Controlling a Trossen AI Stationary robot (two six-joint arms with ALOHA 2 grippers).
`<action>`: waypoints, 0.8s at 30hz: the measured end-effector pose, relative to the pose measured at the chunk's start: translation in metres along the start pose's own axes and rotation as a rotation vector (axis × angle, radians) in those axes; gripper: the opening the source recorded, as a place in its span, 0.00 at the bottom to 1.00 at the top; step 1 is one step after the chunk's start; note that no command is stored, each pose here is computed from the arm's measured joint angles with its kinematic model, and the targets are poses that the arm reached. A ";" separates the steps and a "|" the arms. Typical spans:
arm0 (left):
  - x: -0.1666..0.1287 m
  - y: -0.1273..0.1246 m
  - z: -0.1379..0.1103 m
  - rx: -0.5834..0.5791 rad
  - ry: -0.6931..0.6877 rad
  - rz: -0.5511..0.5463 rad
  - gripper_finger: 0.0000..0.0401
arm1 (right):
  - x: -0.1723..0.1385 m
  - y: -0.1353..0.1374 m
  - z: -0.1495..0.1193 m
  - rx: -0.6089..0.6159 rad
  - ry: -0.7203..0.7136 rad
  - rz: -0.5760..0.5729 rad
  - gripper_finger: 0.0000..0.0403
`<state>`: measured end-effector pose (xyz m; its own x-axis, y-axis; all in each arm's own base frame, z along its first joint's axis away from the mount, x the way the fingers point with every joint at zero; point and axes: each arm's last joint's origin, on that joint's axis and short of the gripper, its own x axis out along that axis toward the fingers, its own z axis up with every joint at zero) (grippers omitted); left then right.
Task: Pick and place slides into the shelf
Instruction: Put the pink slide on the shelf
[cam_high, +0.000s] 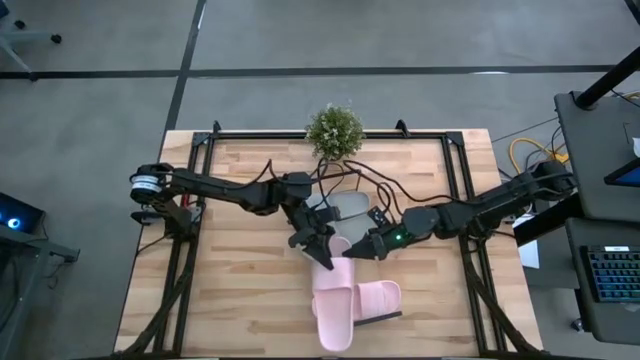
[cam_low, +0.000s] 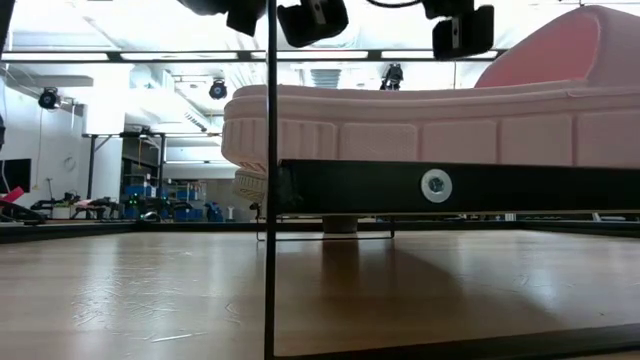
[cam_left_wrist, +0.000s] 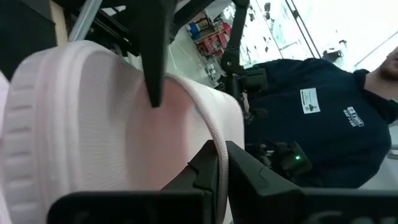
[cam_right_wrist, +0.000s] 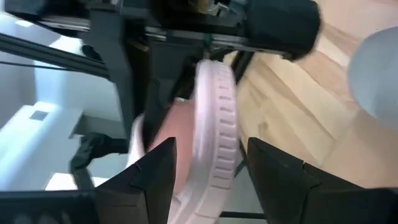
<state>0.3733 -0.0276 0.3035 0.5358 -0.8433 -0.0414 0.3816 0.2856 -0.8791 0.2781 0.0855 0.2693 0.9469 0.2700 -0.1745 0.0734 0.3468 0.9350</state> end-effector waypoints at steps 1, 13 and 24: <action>0.000 0.001 0.000 -0.004 0.001 0.003 0.00 | 0.000 -0.001 0.000 -0.001 0.002 -0.009 0.47; 0.002 0.000 -0.001 -0.002 -0.014 0.009 0.00 | 0.005 0.005 0.003 -0.023 -0.008 -0.002 0.34; 0.002 -0.001 -0.001 -0.002 -0.021 0.013 0.00 | 0.006 0.005 0.004 -0.037 -0.019 -0.013 0.10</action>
<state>0.3735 -0.0298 0.3035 0.5561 -0.8301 -0.0426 0.3735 0.2953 -0.8794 0.2856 0.0853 0.2740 0.9519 0.2479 -0.1799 0.0742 0.3833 0.9207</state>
